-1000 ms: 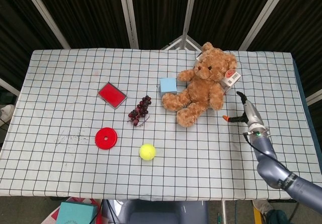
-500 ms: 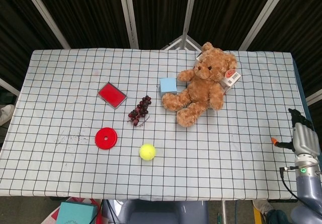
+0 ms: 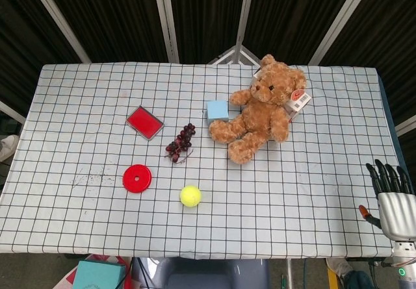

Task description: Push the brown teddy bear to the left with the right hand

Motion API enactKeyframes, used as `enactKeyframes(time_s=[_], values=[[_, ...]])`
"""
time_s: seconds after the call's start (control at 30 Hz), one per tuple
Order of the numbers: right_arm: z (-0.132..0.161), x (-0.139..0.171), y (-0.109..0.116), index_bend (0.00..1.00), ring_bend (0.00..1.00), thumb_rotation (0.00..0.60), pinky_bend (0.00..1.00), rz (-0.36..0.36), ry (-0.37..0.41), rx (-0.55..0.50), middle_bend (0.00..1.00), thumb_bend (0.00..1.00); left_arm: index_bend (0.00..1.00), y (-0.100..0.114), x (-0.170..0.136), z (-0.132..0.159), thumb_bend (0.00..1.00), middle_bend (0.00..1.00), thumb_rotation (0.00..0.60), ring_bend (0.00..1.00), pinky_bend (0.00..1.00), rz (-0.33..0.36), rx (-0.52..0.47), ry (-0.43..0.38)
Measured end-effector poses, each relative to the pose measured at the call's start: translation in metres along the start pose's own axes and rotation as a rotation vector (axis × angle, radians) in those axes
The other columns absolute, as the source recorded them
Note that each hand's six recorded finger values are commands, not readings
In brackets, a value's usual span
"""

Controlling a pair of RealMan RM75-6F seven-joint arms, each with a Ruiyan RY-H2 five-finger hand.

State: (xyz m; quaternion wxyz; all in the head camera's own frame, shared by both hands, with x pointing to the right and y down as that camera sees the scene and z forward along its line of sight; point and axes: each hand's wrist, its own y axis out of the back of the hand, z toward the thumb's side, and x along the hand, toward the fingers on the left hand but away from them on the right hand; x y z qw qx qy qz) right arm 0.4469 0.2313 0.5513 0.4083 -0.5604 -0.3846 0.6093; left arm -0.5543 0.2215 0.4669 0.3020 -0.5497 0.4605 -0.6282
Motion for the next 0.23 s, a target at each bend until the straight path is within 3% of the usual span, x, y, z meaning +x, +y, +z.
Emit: enactKeyframes(time_s=[0.23], values=[[0.0055,0.0023,-0.0050,0.00,0.01,0.600,0.00,0.049,0.031,-0.006,0.00,0.22,0.25,-0.0050,0.0016,0.0057,0.18,0.00,0.600,0.01,0.14,-0.011,0.020,-0.016]])
